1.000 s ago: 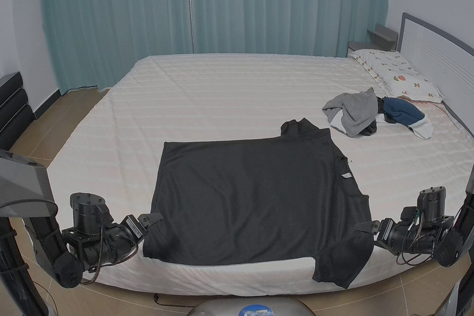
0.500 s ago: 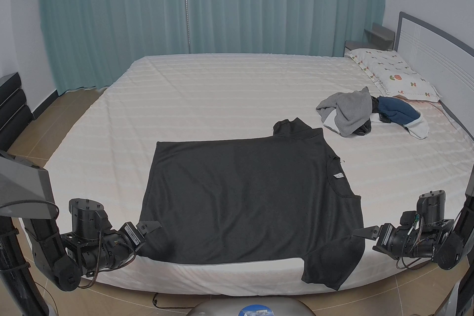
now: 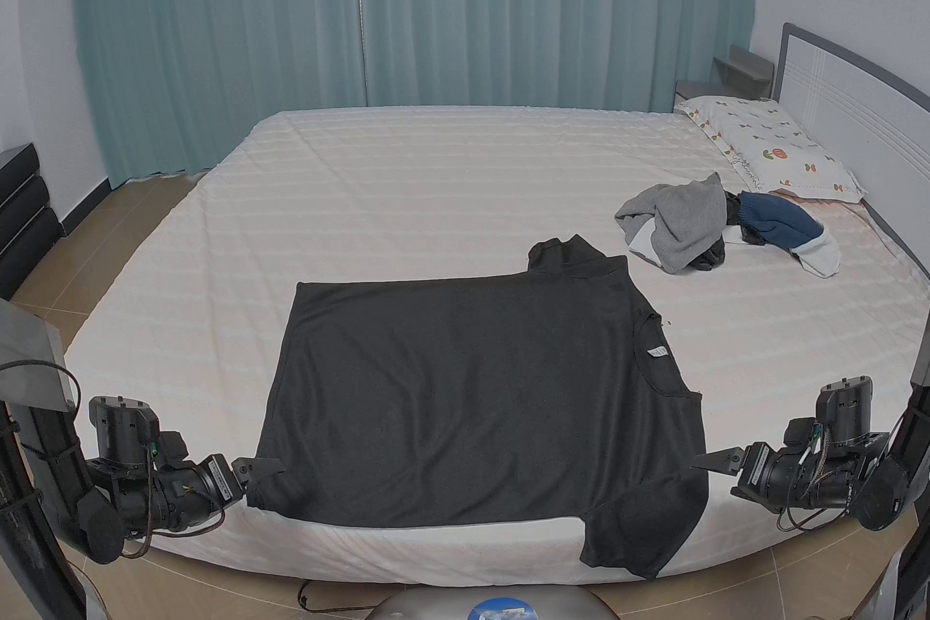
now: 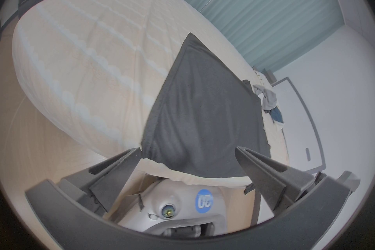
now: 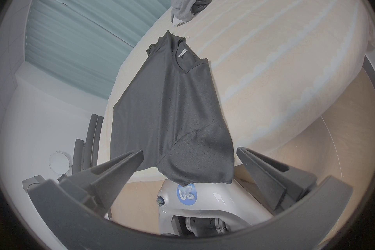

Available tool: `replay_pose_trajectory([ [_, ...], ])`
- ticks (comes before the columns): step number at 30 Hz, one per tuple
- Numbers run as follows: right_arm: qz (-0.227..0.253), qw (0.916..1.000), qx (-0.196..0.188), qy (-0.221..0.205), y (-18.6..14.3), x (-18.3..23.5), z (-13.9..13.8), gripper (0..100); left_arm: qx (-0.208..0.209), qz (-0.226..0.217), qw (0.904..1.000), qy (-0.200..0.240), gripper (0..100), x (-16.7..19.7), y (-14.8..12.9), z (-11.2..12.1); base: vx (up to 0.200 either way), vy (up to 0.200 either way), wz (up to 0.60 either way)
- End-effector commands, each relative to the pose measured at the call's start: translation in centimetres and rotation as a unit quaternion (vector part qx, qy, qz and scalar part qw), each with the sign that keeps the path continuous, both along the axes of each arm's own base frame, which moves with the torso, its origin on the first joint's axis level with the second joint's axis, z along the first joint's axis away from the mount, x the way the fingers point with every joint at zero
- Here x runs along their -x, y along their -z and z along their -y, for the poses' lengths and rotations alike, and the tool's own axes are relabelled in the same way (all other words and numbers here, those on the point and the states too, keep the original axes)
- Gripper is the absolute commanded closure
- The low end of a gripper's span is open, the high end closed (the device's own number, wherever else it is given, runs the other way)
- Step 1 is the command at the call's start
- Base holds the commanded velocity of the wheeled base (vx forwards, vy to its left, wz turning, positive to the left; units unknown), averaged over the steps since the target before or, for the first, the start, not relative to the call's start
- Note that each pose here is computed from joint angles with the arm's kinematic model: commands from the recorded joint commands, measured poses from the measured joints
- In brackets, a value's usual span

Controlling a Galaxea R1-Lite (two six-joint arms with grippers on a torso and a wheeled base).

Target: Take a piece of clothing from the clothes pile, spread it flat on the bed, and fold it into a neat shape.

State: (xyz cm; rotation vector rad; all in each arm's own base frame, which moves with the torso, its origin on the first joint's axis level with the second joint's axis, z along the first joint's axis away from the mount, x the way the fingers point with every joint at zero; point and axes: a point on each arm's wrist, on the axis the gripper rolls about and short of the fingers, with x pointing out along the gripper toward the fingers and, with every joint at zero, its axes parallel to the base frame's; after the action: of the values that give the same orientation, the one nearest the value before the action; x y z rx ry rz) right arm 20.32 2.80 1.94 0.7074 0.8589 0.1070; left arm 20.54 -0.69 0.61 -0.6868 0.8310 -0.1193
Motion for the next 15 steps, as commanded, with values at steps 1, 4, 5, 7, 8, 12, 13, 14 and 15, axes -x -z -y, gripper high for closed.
replay_pose_trajectory([
  [1,-0.013,0.9999,0.002,0.0,0.6,0.0,0.0,0,-0.01,-0.032,0.9994,0.006,0,-0.2,1.8,-0.5,0.0,0.0,0.0],
  [4,-0.01,0.9999,0.001,0.0,0.6,-0.1,0.0,0,-0.014,-0.032,0.9994,0.007,0,-0.8,2.2,-0.4,0.0,0.0,0.0],
  [5,-0.01,0.9999,0.001,0.0,0.6,-0.1,0.0,0,-0.014,-0.033,0.9993,0.007,0,-0.8,2.3,-0.4,0.0,0.0,0.0],
  [7,-0.008,1.0,0.001,-0.001,0.5,0.0,0.0,0,-0.023,-0.035,0.9991,0.002,0,-1.7,3.0,-0.3,0.0,0.0,0.0],
  [8,-0.006,1.0,0.001,-0.001,0.5,0.0,0.0,0,-0.026,-0.037,0.999,-0.002,0,-1.9,3.3,-0.3,0.0,0.0,0.0],
  [12,0.002,1.0,0.001,-0.001,0.4,0.1,-0.1,0,-0.034,-0.033,0.9989,0.0,0,-2.5,3.6,0.0,0.0,0.0,0.0],
  [13,0.003,1.0,0.0,-0.001,0.4,0.1,-0.1,0,-0.034,-0.034,0.9988,0.004,0,-2.5,3.6,0.2,0.0,0.0,0.0],
  [14,0.004,1.0,0.001,-0.001,0.4,0.1,-0.1,0,-0.034,-0.033,0.9989,0.007,0,-2.5,3.6,0.4,0.0,0.0,0.0],
  [15,0.004,1.0,0.001,-0.001,0.4,0.1,-0.1,0,-0.034,-0.033,0.9989,0.007,0,-2.5,3.6,0.4,0.0,0.0,0.0],
])
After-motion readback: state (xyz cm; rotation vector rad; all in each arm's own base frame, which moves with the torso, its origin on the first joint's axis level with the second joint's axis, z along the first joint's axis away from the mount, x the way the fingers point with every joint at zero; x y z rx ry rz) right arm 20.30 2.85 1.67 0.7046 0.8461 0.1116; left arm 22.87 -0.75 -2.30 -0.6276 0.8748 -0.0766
